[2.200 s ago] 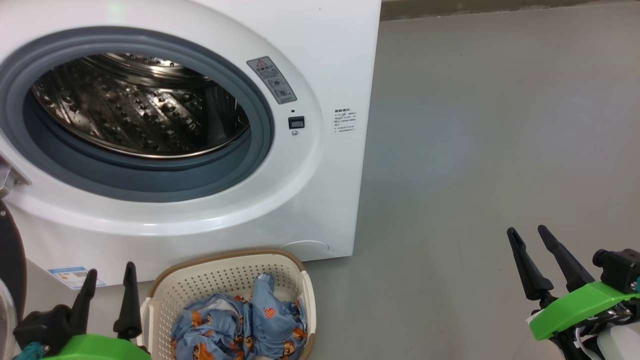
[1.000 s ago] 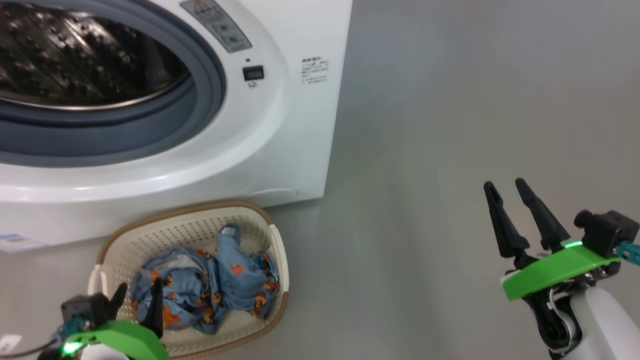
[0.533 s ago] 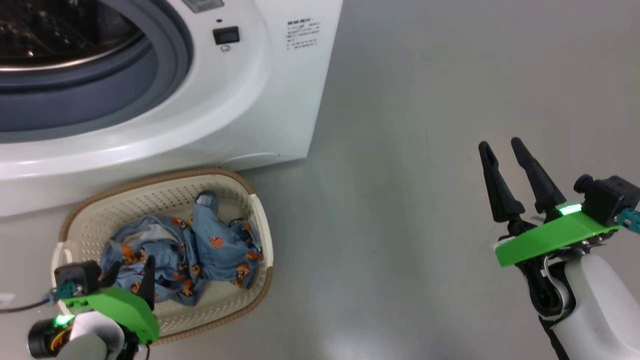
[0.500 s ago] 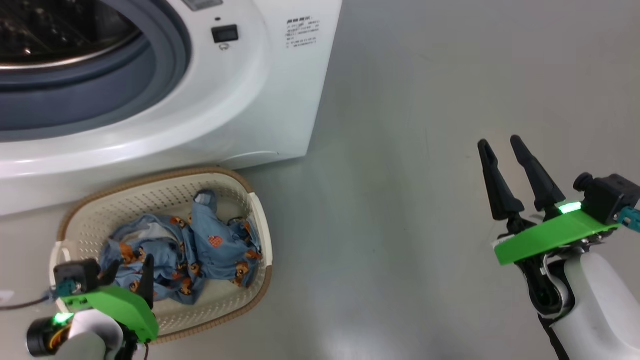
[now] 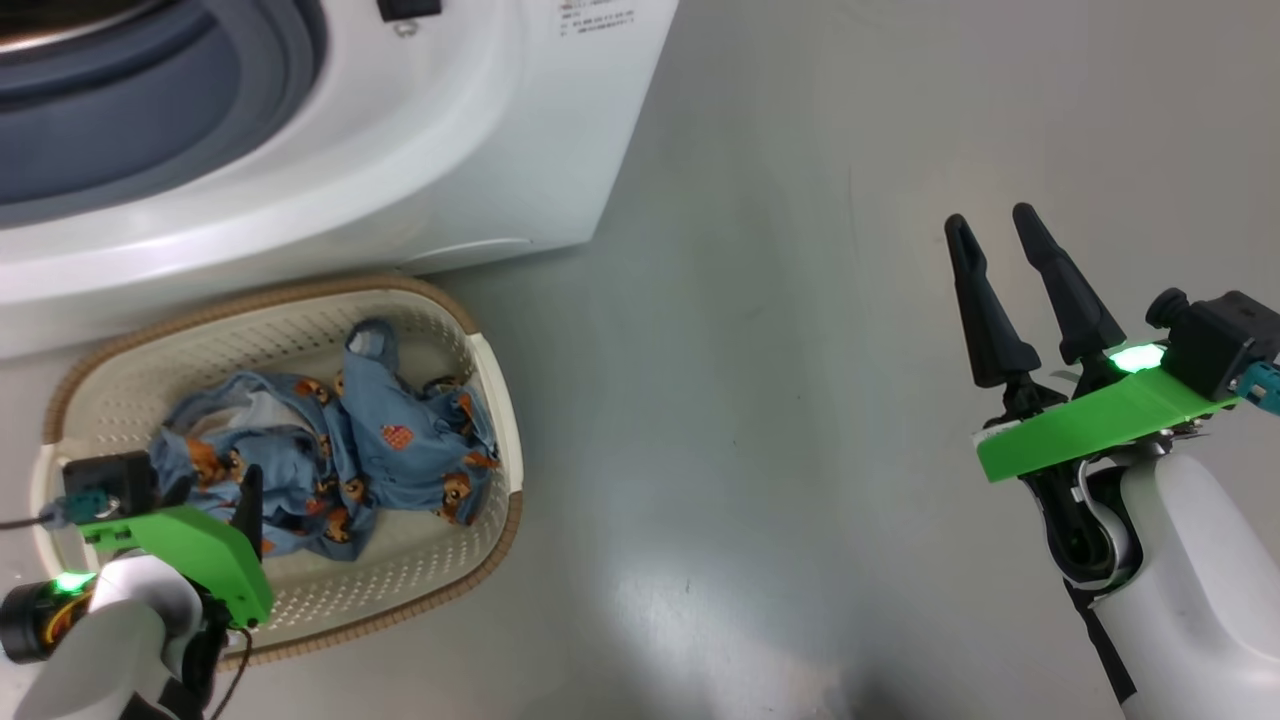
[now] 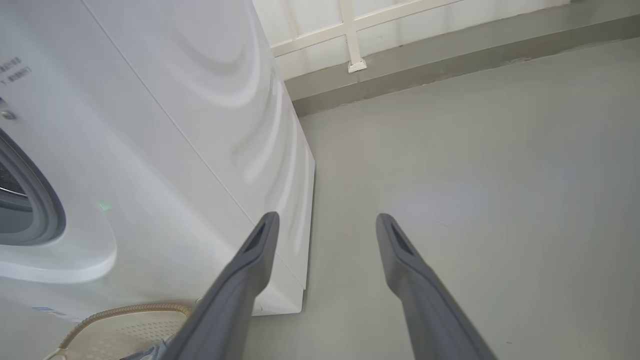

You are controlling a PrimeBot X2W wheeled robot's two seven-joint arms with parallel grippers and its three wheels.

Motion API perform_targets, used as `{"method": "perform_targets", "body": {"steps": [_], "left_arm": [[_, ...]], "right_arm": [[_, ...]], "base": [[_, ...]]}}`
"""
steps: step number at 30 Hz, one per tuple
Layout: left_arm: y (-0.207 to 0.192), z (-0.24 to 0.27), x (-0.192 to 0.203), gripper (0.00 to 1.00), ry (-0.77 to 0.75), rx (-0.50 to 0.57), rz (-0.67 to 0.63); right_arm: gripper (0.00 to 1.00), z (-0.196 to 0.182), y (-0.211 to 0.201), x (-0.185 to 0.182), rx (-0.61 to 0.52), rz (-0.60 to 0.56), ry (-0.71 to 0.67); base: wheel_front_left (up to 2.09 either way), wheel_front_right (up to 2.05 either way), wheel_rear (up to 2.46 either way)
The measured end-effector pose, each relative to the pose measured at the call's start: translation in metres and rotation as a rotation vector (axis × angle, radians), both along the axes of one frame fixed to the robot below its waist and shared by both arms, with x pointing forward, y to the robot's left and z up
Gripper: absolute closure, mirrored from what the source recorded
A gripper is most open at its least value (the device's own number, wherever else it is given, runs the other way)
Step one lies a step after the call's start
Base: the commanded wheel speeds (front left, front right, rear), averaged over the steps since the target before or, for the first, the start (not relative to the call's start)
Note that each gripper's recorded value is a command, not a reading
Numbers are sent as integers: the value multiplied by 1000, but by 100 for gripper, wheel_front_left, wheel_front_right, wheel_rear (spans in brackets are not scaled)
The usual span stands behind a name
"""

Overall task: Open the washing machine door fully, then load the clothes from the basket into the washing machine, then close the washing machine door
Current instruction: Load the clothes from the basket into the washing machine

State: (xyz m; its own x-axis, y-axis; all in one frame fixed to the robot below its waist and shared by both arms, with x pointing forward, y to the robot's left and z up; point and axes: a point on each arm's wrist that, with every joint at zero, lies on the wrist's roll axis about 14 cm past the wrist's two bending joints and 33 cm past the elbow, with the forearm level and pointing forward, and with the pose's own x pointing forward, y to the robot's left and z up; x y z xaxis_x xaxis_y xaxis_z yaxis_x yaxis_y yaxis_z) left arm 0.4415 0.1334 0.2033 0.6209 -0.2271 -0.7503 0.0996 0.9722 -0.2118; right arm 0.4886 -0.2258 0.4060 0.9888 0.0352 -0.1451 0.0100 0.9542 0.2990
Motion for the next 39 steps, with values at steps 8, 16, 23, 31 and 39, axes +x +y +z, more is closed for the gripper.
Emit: {"method": "perform_targets", "body": {"steps": [8, 16, 23, 31, 39], "left_arm": [[5, -26, -8, 0, 113, 34, -37], [2, -45, 2, 0, 168, 54, -94], [1, -68, 0, 0, 246, 73, -144], [-7, -78, -7, 0, 303, 72, -181], [-11, -77, -8, 0, 328, 63, -192]], "right_arm": [[0, -9, 5, 8, -3, 16, 11], [0, -20, 3, 17, -13, 18, 21], [0, -38, 2, 18, -18, 18, 54], [0, -39, 2, 18, -25, 22, 58], [0, -35, 6, 15, -27, 37, 57]], "base": [[0, 0, 0], [0, 0, 0], [0, 0, 0], [0, 0, 0], [0, 0, 0]]}}
